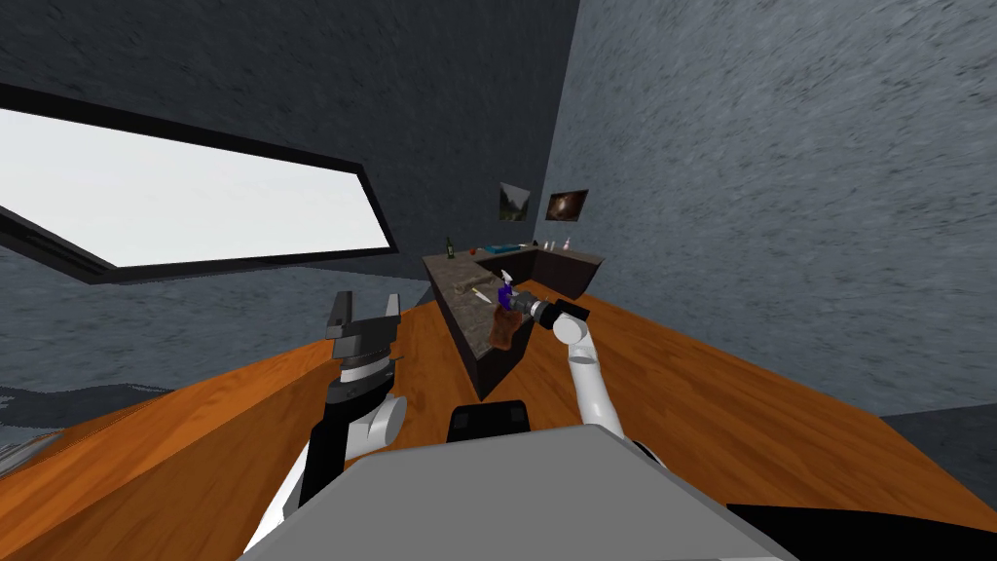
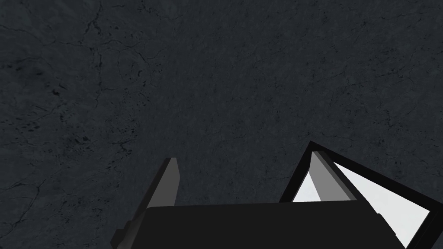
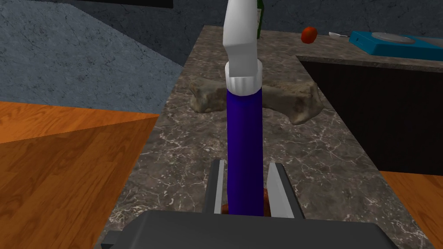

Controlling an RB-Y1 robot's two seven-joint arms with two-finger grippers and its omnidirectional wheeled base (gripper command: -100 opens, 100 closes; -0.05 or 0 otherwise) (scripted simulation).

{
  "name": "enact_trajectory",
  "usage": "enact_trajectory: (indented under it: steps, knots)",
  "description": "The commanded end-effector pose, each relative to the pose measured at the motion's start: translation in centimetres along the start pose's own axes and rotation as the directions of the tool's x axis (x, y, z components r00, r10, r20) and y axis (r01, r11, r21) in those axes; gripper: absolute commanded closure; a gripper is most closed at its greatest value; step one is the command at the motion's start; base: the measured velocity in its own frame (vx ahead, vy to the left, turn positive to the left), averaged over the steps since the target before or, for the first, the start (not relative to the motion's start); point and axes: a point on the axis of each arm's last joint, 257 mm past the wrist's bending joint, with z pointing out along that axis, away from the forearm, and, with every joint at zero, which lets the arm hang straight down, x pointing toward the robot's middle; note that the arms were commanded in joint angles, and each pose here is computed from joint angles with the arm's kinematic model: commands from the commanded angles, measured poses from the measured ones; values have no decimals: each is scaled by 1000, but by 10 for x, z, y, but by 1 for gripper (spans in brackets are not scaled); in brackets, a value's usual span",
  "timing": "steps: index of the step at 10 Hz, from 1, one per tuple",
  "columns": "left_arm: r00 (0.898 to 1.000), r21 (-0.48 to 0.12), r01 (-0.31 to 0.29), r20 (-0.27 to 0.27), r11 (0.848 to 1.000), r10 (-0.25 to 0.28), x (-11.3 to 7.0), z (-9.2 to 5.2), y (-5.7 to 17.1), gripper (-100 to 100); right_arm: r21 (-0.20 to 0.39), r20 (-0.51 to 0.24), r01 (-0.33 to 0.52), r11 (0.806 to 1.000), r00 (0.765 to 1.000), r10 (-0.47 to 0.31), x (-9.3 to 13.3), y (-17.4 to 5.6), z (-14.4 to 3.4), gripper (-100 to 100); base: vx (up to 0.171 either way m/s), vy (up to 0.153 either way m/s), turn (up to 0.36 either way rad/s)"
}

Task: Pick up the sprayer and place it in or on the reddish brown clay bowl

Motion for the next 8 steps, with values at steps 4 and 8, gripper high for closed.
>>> enact_trajectory:
  steps: [4,8]
  knots:
    - [1000,0,0,0,1000,0,0,0,0,0,0,0,0,1000,1000,0,0,0,0,-100,2,-2,0]
    - [1000,0,0,0,1000,0,0,0,0,0,16,-4,0,1000,1000,0,17,-4,-14,-100,26,14,-33]
